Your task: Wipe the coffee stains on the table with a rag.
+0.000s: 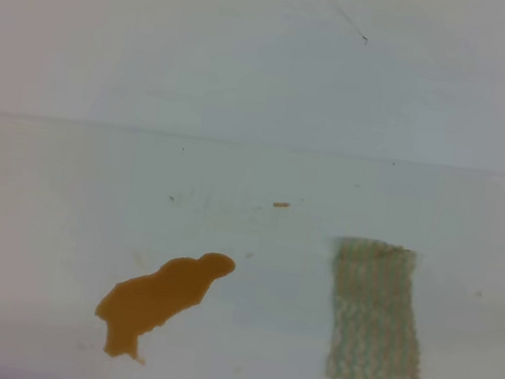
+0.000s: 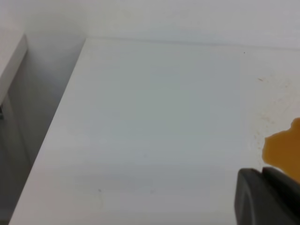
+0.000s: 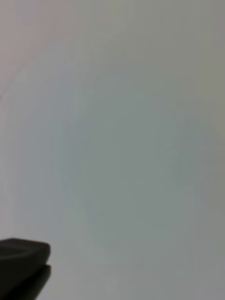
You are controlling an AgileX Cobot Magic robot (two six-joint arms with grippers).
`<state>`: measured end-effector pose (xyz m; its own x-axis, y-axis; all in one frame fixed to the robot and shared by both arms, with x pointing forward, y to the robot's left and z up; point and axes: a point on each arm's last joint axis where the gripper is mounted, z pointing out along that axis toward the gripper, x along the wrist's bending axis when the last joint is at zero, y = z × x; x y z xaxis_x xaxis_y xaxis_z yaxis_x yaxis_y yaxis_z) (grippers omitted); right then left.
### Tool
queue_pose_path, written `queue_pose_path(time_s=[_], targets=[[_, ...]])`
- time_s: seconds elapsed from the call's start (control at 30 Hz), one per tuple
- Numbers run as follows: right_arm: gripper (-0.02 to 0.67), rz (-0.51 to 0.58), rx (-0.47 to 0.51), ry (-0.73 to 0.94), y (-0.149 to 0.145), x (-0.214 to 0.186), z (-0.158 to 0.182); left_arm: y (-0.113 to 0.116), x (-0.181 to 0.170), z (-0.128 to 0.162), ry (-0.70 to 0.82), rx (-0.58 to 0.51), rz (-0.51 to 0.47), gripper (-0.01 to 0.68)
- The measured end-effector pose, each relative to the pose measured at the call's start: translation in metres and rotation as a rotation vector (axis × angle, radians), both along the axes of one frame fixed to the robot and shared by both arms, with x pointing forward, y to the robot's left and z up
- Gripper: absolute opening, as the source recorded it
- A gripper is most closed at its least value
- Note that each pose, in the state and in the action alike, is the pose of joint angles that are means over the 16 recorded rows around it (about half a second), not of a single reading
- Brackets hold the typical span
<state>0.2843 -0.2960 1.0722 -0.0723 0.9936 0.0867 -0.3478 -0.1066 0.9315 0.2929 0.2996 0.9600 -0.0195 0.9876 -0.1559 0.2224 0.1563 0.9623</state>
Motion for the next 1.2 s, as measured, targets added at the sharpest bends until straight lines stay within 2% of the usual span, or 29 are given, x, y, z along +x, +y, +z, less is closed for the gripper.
queue_pose_path(time_s=[0.3,0.5,0.73,0.9,1.03,1.2], targets=[[-0.003,-0.06,-0.079,0.36,-0.003,0.041,0.032,0.0,0.0,0.0,0.0,0.0,0.0,-0.002],[-0.003,-0.059,-0.123,0.568,-0.003,0.076,0.029,0.0,0.0,0.0,0.0,0.0,0.0,-0.002],[-0.003,-0.018,-0.121,0.671,0.001,0.101,0.018,0.0,0.0,0.0,0.0,0.0,0.0,-0.002],[-0.003,0.034,-0.119,0.742,0.005,0.113,0.015,0.0,0.0,0.0,0.0,0.0,0.0,-0.002],[-0.002,0.11,-0.179,0.827,0.012,0.126,0.016,0.0,0.0,0.0,0.0,0.0,0.0,-0.002],[0.0,0.262,-0.279,0.935,0.024,0.149,0.022,0.0,0.0,0.0,0.0,0.0,0.0,-0.002]])
